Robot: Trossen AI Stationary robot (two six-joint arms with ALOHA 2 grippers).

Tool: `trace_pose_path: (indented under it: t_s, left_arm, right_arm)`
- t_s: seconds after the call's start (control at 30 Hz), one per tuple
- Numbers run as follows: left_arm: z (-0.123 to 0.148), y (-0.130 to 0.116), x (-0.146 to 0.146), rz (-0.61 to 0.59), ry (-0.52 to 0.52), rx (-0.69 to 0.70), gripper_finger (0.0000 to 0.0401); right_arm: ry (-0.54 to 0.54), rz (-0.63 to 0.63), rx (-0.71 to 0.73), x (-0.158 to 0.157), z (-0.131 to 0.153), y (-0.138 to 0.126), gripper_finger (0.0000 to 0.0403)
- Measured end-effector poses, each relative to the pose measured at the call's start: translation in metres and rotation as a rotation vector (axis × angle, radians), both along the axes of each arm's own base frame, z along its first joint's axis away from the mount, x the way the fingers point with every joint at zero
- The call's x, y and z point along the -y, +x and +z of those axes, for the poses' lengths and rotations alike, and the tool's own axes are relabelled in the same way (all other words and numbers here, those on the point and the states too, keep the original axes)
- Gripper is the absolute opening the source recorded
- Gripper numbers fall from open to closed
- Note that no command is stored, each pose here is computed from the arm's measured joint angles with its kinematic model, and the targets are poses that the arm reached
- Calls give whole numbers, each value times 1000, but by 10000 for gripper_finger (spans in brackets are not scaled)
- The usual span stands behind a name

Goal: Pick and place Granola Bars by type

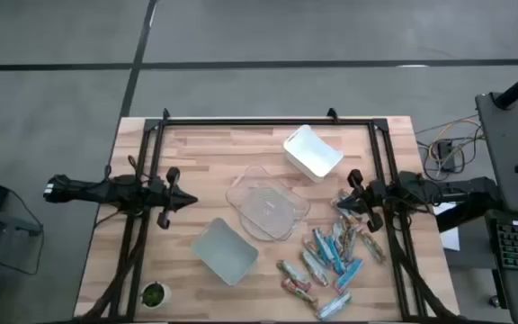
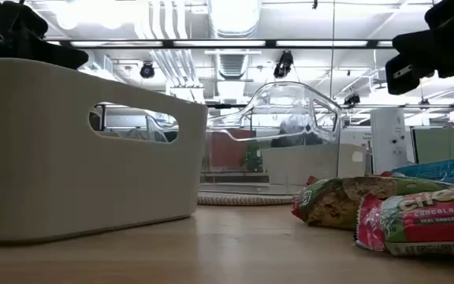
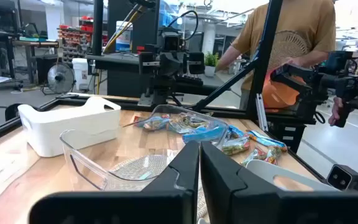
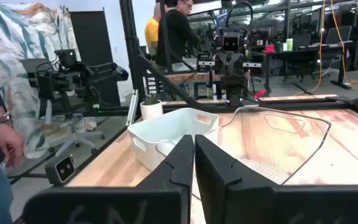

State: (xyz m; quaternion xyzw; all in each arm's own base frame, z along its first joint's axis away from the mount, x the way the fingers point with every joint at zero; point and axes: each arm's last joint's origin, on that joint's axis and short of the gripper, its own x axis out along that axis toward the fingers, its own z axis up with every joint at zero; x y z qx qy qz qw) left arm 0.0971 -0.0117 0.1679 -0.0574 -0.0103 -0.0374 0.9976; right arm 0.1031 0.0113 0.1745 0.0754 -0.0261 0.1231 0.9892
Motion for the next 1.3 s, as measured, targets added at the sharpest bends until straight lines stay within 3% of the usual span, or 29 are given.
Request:
trace_pose_path:
  t_s: [1.03,1.3]
  left_arm:
    - [0,0,0,0,0,0,0]
    - [0,0,0,0,0,0,0]
  right_arm:
    - [0,0,3,0,0,0,9]
    - [27,0,62,0,7,-1,9]
